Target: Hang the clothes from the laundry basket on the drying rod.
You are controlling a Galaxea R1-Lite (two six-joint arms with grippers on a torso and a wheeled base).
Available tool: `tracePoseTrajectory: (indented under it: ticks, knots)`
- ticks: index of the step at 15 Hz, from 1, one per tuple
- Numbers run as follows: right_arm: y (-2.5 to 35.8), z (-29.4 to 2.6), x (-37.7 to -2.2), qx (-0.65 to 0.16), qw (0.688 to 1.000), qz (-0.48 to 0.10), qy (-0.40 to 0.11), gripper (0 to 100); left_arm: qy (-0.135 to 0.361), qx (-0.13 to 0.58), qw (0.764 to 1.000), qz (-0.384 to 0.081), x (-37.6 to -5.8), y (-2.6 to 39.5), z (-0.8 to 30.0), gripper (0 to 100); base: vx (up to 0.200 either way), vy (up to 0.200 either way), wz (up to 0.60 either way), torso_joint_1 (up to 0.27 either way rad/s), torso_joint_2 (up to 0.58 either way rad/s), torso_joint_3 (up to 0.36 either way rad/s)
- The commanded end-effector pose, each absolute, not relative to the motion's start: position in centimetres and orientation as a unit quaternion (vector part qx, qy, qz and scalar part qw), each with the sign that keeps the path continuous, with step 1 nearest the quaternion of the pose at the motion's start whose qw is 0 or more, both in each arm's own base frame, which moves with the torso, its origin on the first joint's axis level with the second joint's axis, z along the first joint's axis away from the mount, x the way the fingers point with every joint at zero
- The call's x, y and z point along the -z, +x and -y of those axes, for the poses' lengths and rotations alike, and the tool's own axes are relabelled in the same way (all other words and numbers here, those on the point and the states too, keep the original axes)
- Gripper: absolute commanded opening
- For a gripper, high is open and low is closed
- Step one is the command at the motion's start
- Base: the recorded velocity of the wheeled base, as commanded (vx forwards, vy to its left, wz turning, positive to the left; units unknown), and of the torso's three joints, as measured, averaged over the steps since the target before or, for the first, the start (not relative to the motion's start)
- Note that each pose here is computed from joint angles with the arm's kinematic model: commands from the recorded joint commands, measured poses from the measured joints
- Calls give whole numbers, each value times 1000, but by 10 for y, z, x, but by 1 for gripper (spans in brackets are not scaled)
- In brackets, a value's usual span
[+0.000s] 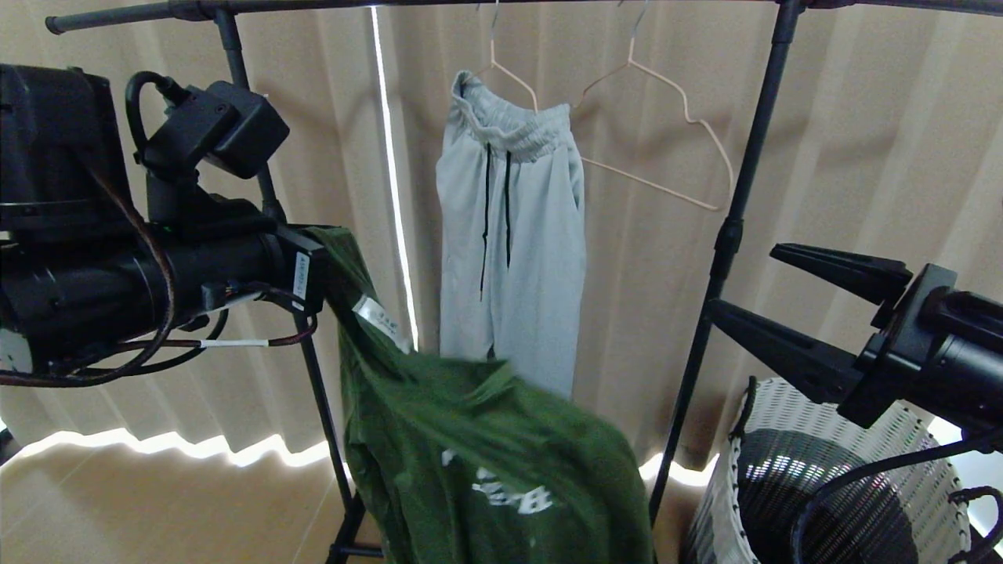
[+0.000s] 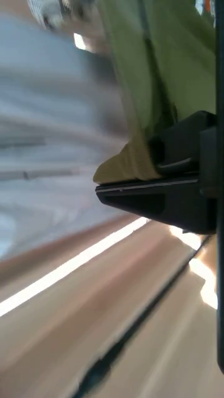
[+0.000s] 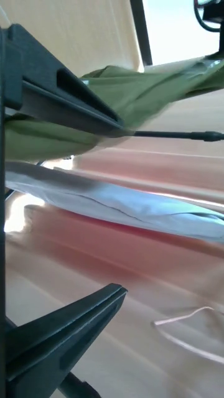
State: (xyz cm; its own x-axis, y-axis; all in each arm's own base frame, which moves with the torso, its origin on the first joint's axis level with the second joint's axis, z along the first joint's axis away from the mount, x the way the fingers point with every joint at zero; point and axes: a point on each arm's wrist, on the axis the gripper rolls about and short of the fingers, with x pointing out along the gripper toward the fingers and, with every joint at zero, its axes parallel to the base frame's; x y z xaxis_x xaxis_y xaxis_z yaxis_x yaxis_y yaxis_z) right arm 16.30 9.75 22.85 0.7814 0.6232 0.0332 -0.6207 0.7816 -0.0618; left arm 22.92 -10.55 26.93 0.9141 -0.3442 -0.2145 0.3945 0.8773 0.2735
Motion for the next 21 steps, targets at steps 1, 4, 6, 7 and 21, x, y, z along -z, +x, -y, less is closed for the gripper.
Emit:
tracePoseTrajectory:
  ticks: [1,4,6,7,21]
  knots:
    - [161,-97,-229,-330,943,28,-24,100,161,186,965,-91,-263,232,103,0,0,0,0,0,0,0]
    - [160,-96,-227,-325,945,25,-28,100,161,186,965,-91,-263,230,102,0,0,0,0,0,0,0]
    - [159,-89,-218,-311,949,13,-46,100,159,186,966,-90,-263,222,98,0,0,0,0,0,0,0]
    - [157,-85,-217,-305,951,15,-51,100,158,186,966,-90,-261,218,96,0,0,0,0,0,0,0]
    - [154,-44,-160,-189,974,-41,-114,100,86,212,967,-114,-245,173,89,0,0,0,0,0,0,0]
